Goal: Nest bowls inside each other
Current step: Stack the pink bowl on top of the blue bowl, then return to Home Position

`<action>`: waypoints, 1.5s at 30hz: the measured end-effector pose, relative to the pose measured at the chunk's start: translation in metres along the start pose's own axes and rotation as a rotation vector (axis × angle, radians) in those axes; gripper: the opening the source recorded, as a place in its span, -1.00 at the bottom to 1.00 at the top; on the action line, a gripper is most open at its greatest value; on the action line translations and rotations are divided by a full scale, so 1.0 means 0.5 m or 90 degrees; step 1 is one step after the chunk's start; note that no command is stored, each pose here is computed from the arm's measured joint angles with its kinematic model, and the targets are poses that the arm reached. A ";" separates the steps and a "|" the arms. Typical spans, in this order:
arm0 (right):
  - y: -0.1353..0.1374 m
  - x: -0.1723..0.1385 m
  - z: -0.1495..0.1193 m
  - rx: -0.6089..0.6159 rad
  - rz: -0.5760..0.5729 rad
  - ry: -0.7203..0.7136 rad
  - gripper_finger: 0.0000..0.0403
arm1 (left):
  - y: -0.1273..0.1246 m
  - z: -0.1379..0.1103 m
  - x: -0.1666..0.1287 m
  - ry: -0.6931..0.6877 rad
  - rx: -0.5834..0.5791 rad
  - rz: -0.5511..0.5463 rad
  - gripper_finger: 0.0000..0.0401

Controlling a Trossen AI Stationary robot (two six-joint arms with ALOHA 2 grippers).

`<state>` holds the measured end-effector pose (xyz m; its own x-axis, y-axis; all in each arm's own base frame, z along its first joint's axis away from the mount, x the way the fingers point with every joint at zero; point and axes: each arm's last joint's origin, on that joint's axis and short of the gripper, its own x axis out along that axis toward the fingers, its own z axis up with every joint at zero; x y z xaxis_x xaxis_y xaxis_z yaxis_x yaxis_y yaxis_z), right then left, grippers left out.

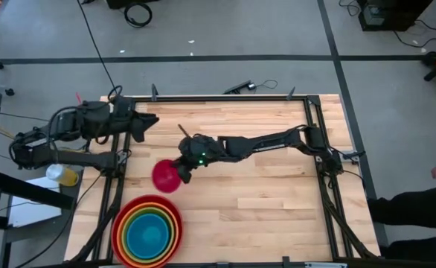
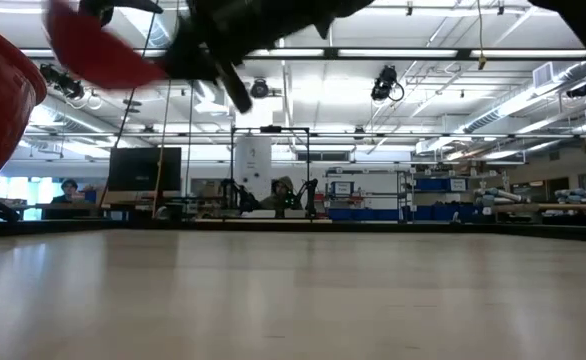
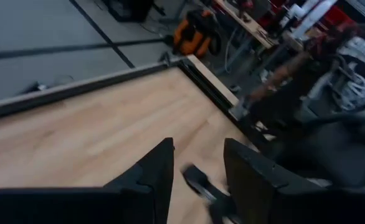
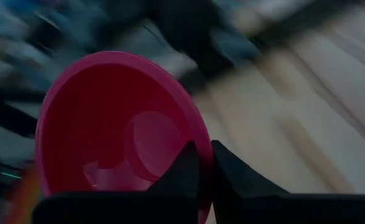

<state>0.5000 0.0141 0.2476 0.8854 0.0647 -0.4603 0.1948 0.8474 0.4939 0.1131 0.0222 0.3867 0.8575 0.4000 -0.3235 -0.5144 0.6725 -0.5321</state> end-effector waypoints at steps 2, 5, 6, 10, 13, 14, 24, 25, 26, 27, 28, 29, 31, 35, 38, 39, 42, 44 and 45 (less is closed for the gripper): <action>0.022 -0.001 0.015 -0.002 0.061 -0.058 -0.90 | 0.003 0.005 0.002 -0.013 0.015 0.009 -0.30; 0.046 0.010 0.013 -0.023 0.149 -0.095 -0.90 | 0.002 0.013 0.005 -0.029 0.030 -0.002 -0.30; 0.050 0.017 0.005 -0.035 0.169 -0.087 -0.90 | 0.001 0.016 0.005 -0.035 0.035 -0.006 -0.30; 0.056 0.062 -0.052 -0.075 0.265 -0.022 -0.90 | -0.006 0.026 0.003 -0.069 0.057 -0.029 -0.30; 0.059 0.092 -0.086 -0.060 0.330 0.025 -0.90 | -0.009 0.031 0.003 -0.084 0.069 -0.039 -0.30; 0.059 0.099 -0.090 -0.053 0.342 0.036 -0.89 | -0.010 0.031 0.003 -0.085 0.072 -0.043 -0.30; 0.061 0.119 -0.081 -0.024 0.314 0.074 -0.67 | -0.010 0.031 0.003 -0.082 0.046 -0.048 -0.30; 0.062 0.119 -0.082 -0.019 0.317 0.078 -0.61 | -0.009 0.031 0.003 -0.083 0.041 -0.040 -0.30; 0.064 0.119 -0.083 -0.015 0.317 0.080 -0.53 | -0.008 0.030 0.003 -0.083 0.040 -0.034 -0.30; 0.065 0.119 -0.083 -0.015 0.313 0.078 -0.44 | -0.008 0.030 0.003 -0.085 0.040 -0.030 -0.30; 0.066 0.119 -0.084 -0.015 0.308 0.077 -0.35 | -0.007 0.030 0.003 -0.086 0.040 -0.028 -0.30; 0.066 0.119 -0.085 -0.012 0.304 0.078 -0.24 | -0.007 0.030 0.003 -0.085 0.040 -0.026 -0.30; 0.062 0.121 -0.089 0.006 0.281 0.089 -0.05 | -0.007 0.029 0.003 -0.083 0.039 -0.024 -0.30; 0.047 0.123 -0.085 0.044 0.249 0.097 0.24 | -0.005 0.027 0.004 -0.076 0.039 -0.019 -0.30; 0.028 0.121 -0.075 0.085 0.234 0.111 0.33 | -0.002 0.023 0.004 -0.062 0.040 -0.008 -0.30; 0.020 0.117 -0.069 0.098 0.223 0.120 0.34 | -0.001 0.021 0.005 -0.058 0.037 -0.005 -0.30; 0.007 0.097 -0.048 0.113 0.179 0.130 0.32 | 0.004 0.014 0.005 -0.034 0.031 0.010 -0.30; 0.006 0.070 -0.025 0.099 0.144 0.125 0.30 | 0.006 0.007 0.007 -0.018 0.036 0.016 -0.30; 0.008 0.053 -0.014 0.090 0.128 0.125 0.28 | 0.007 0.001 0.014 -0.009 0.040 0.018 -0.30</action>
<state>0.5215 0.0228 0.2322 0.8164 0.3355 -0.4701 0.0937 0.7262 0.6810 0.1172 0.0275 0.3829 0.8428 0.4279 -0.3264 -0.5376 0.6980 -0.4730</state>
